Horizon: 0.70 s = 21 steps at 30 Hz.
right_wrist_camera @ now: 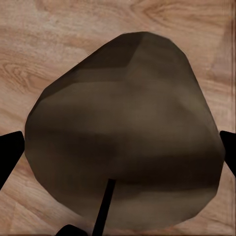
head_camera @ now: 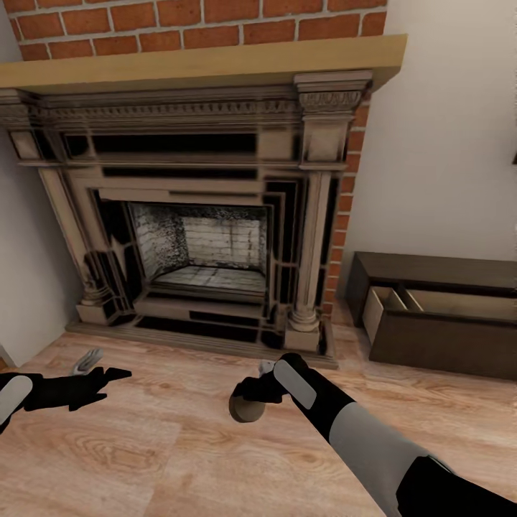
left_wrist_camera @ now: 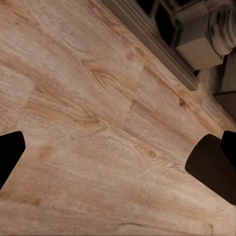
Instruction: Place each of the two pumpkins and all three candles from the living room inside a cabinet in the living room (use any cabinet), then make sure every cabinet is closed, and position the cauldron so it is next to a table in the living room.
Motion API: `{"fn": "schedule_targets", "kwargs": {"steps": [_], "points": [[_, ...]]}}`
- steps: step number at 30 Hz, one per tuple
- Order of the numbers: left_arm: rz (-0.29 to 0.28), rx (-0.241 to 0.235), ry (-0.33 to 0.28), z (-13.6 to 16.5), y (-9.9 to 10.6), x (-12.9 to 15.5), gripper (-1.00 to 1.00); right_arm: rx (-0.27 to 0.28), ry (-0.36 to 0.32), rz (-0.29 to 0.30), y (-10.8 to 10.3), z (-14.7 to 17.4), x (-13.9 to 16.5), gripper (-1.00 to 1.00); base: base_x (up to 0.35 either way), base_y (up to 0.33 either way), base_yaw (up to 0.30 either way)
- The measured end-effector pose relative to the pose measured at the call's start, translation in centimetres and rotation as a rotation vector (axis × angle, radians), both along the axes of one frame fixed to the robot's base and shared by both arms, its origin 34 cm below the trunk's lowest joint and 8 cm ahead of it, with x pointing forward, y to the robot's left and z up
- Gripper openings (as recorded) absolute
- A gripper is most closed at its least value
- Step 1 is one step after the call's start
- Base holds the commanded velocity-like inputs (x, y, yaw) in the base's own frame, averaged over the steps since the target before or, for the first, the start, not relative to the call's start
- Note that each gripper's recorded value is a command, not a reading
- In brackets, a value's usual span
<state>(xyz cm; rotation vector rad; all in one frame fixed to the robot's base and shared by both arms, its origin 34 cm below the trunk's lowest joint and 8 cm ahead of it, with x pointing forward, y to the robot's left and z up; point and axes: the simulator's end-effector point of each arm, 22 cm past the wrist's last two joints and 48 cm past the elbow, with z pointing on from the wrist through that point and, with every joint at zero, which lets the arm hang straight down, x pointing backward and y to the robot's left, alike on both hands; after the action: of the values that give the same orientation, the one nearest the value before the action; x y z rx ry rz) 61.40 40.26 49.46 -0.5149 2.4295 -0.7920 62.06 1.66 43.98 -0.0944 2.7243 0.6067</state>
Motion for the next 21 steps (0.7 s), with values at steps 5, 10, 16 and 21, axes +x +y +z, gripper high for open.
{"fn": "schedule_targets", "kwargs": {"steps": [5,10,16,21], "points": [[-0.001,0.002,0.003,-0.13,-0.07,-0.04,1.00,0.002,-0.001,-0.001,0.03,0.03,0.02,-1.00,0.000,-0.316,-0.034],[-0.004,0.004,0.006,-0.23,-0.23,-0.09,1.00,0.002,-0.004,-0.001,0.02,0.11,0.07,-1.00,0.000,-0.317,-0.194],[-0.006,0.007,0.007,-0.31,-0.29,-0.13,1.00,0.023,-0.008,0.002,0.41,0.35,0.13,-1.00,0.000,-0.317,-0.035],[-0.009,0.008,0.008,-0.37,-0.42,-0.14,1.00,0.030,-0.010,0.006,0.59,0.41,0.11,-1.00,0.000,-0.317,-0.002]]}}
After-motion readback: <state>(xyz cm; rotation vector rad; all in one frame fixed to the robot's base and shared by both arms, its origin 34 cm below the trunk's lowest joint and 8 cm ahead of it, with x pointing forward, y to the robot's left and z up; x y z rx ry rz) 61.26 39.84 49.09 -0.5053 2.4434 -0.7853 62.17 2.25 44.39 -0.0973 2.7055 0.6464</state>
